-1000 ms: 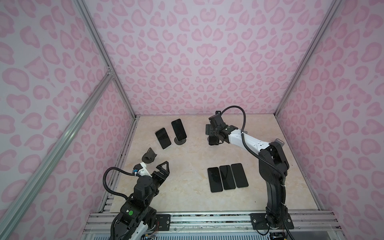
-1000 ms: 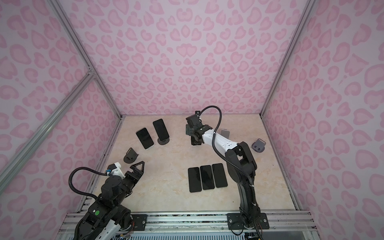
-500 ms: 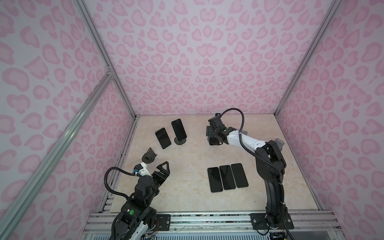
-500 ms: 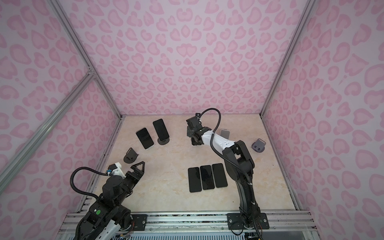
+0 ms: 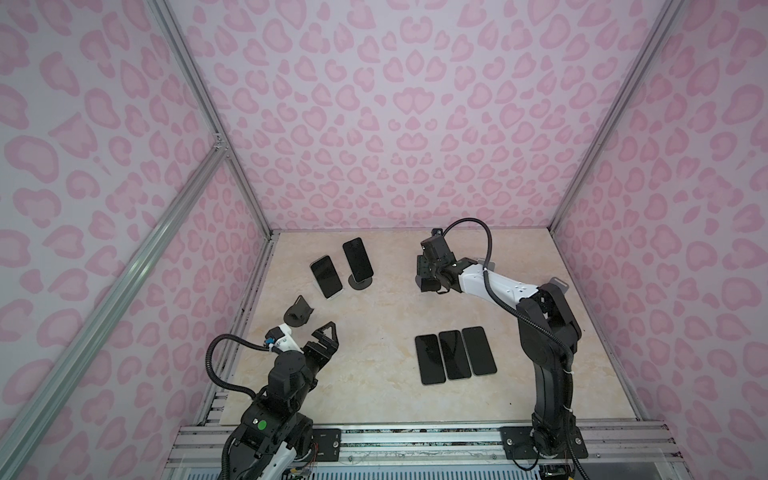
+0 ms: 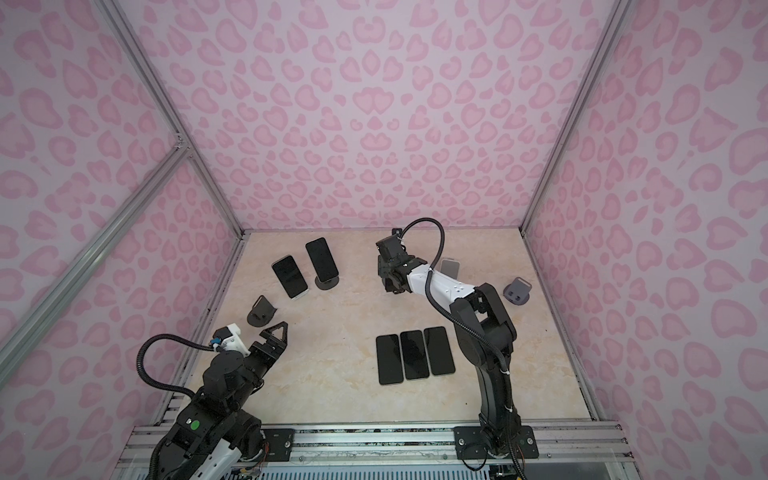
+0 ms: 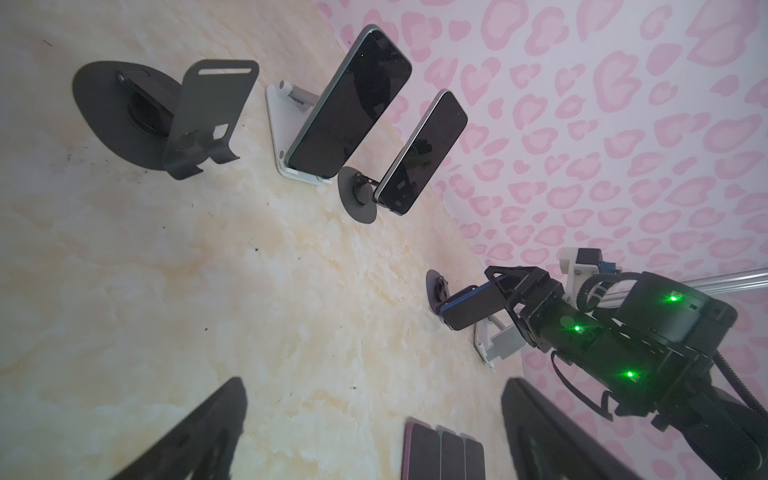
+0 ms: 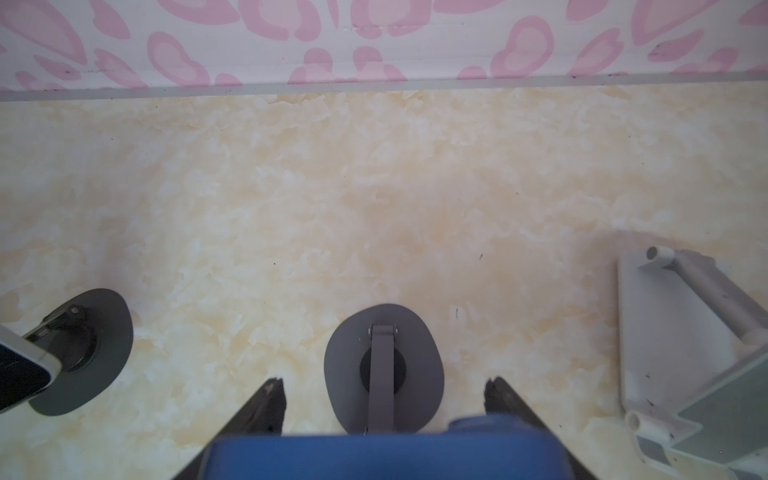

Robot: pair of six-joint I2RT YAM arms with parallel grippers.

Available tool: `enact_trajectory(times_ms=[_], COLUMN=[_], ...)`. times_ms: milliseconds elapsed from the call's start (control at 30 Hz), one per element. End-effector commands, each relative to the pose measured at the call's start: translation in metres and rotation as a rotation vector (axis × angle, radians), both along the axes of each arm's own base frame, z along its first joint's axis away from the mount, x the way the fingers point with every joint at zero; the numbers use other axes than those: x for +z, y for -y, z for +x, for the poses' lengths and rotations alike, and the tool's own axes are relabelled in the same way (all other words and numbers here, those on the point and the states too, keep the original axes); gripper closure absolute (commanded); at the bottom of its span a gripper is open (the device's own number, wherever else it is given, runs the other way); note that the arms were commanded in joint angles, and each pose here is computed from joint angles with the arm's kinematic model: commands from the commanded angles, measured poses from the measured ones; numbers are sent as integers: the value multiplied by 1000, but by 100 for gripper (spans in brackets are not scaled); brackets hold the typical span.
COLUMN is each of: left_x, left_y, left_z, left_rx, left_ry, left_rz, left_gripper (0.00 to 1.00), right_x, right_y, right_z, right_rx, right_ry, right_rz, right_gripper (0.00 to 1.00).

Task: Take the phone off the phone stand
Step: 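Lift the blue-edged phone up off the dark stand with the right gripper, then carry the blue-edged phone toward the laid phones nearer the robot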

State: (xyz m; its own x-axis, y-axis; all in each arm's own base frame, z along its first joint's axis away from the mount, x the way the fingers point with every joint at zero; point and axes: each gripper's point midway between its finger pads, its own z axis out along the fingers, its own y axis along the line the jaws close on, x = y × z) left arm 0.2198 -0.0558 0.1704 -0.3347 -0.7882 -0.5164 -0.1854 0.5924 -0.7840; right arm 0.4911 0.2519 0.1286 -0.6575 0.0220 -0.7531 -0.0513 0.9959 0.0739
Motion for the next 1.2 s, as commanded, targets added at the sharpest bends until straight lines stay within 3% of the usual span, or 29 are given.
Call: enact_trajectory(times_ms=[0,267,633,900,1167], left_x=[12,14,-1,3,21], left_y=[-3,-1,-13,-22,-44], left_z=[2,0,-7,-14,-26], left_rx=[15,1,60,89,164], left_ry=[35,22,-5,58,127], left_rz=[7,11,-6,-27,40], left_gripper=[1,1,2,3,4], right_x=[21,44,63,76,82], right_y=[-10,-6,14,2,-26], right_z=[6,-9,-61,-99,-141], right_rx=[38,46,60,90,147], right_ry=[71,98,123,135,109], right_rz=[30,26,-64,-67,-36], right_gripper=[30,30,30,30,30])
